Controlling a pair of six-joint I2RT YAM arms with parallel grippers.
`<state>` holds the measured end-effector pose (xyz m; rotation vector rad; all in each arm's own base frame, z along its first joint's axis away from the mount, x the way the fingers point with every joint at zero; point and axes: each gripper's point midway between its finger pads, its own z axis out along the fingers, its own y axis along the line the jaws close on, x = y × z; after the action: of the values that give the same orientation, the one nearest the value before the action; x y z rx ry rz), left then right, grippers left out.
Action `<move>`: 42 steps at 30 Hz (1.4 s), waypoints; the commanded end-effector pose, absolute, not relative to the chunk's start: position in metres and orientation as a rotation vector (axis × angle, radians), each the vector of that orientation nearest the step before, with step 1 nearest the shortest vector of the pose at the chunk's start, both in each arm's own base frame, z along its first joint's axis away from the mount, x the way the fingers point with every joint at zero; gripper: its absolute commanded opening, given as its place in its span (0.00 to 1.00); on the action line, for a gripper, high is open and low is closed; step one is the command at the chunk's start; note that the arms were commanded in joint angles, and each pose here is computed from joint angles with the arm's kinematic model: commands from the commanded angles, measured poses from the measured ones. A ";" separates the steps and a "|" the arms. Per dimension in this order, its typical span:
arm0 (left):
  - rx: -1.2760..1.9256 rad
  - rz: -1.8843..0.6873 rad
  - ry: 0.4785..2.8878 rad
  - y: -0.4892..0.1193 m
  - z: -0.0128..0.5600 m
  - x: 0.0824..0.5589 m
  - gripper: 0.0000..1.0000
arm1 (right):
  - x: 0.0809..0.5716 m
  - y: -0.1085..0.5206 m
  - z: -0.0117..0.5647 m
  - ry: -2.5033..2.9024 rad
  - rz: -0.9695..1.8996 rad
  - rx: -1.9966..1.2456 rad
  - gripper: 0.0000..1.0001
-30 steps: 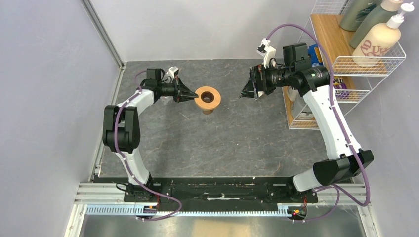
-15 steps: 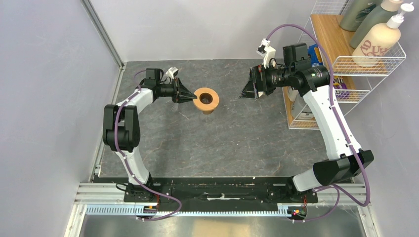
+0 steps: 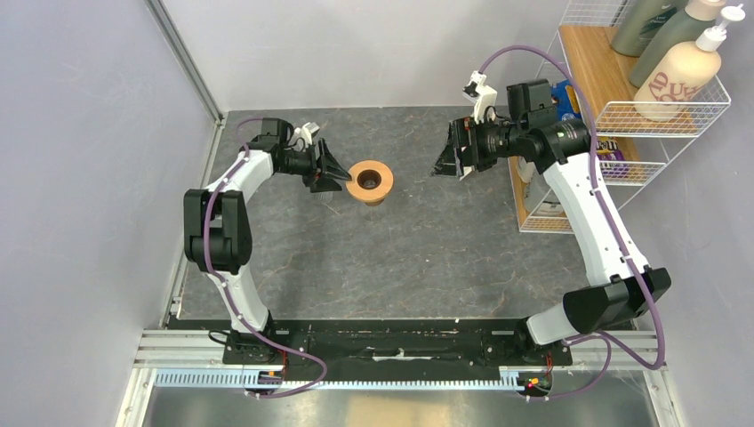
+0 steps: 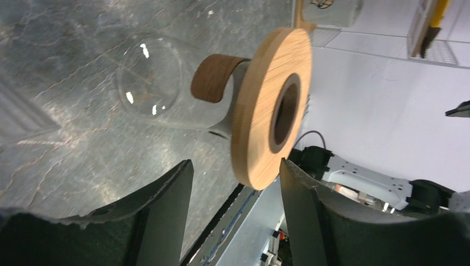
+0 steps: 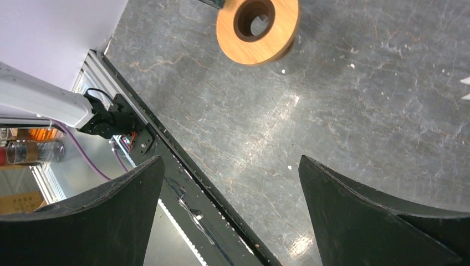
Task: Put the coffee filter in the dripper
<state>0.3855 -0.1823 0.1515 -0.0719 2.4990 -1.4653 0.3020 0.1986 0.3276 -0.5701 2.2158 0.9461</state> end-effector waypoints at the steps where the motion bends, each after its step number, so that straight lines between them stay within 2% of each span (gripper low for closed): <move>1: 0.033 -1.301 2.521 -0.166 0.165 0.374 0.65 | 0.313 0.199 0.305 2.290 0.932 -0.502 0.99; 7: 0.030 -1.236 2.557 -0.161 0.164 0.365 0.63 | 0.321 0.204 0.289 2.329 0.961 -0.504 0.99; 22: 0.094 -1.343 2.498 -0.187 0.177 0.372 0.47 | 0.311 0.203 0.291 2.324 0.979 -0.503 0.99; 32: 0.133 -1.372 2.493 -0.203 0.179 0.370 0.42 | 0.308 0.202 0.290 2.325 0.984 -0.506 0.99; 42: 0.151 -1.385 2.485 -0.210 0.178 0.373 0.40 | 0.306 0.202 0.289 2.327 0.988 -0.508 0.99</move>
<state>0.3621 -0.2002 0.1622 0.1044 2.5538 -1.3391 0.3109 0.2003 0.2724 -0.4906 2.3891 0.9708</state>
